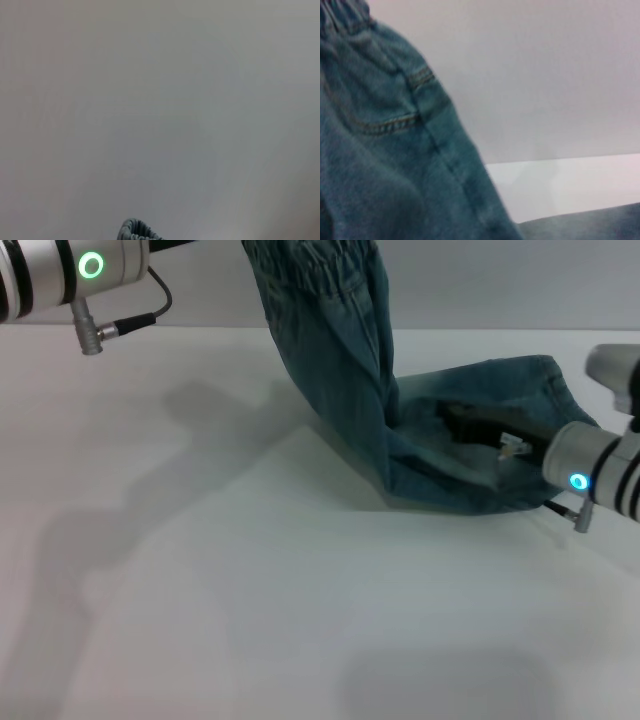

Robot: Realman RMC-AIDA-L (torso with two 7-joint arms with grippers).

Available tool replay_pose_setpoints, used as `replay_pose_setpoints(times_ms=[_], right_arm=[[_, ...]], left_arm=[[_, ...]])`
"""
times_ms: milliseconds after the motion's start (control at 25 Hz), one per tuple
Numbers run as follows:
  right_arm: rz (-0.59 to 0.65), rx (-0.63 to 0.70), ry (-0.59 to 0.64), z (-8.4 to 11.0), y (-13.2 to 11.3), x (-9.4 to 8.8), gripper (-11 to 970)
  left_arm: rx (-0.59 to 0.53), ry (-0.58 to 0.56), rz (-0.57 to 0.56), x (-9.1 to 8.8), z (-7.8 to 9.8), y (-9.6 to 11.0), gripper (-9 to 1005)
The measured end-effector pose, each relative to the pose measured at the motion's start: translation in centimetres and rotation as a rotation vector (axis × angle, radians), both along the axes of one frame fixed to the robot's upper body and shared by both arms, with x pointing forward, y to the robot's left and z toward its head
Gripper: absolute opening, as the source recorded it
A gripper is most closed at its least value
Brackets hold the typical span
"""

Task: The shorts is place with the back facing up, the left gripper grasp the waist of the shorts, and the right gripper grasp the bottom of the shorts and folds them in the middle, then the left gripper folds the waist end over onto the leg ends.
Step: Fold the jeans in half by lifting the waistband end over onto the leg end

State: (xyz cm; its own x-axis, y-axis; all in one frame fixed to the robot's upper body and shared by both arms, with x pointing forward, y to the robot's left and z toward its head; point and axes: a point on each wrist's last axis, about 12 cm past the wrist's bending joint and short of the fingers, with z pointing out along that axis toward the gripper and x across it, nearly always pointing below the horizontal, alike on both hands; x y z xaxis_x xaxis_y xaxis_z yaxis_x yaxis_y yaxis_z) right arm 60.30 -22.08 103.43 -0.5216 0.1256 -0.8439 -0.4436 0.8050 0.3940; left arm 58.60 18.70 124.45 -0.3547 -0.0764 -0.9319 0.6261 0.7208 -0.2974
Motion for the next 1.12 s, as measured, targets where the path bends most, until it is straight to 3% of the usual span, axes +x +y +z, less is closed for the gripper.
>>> replay_pose_setpoints(times_ms=[480,1120], right_arm=[[0.160,-0.030,0.040,2.0,6.8,2.1,0],[0.243,-0.034,0.037,3.8,10.3,3.0,0]], left_arm=[[-0.006,-0.007,-0.001,0.1,0.2,-0.1,58],[-0.005,-0.010,0.014,0.4,0.0,0.2,59]])
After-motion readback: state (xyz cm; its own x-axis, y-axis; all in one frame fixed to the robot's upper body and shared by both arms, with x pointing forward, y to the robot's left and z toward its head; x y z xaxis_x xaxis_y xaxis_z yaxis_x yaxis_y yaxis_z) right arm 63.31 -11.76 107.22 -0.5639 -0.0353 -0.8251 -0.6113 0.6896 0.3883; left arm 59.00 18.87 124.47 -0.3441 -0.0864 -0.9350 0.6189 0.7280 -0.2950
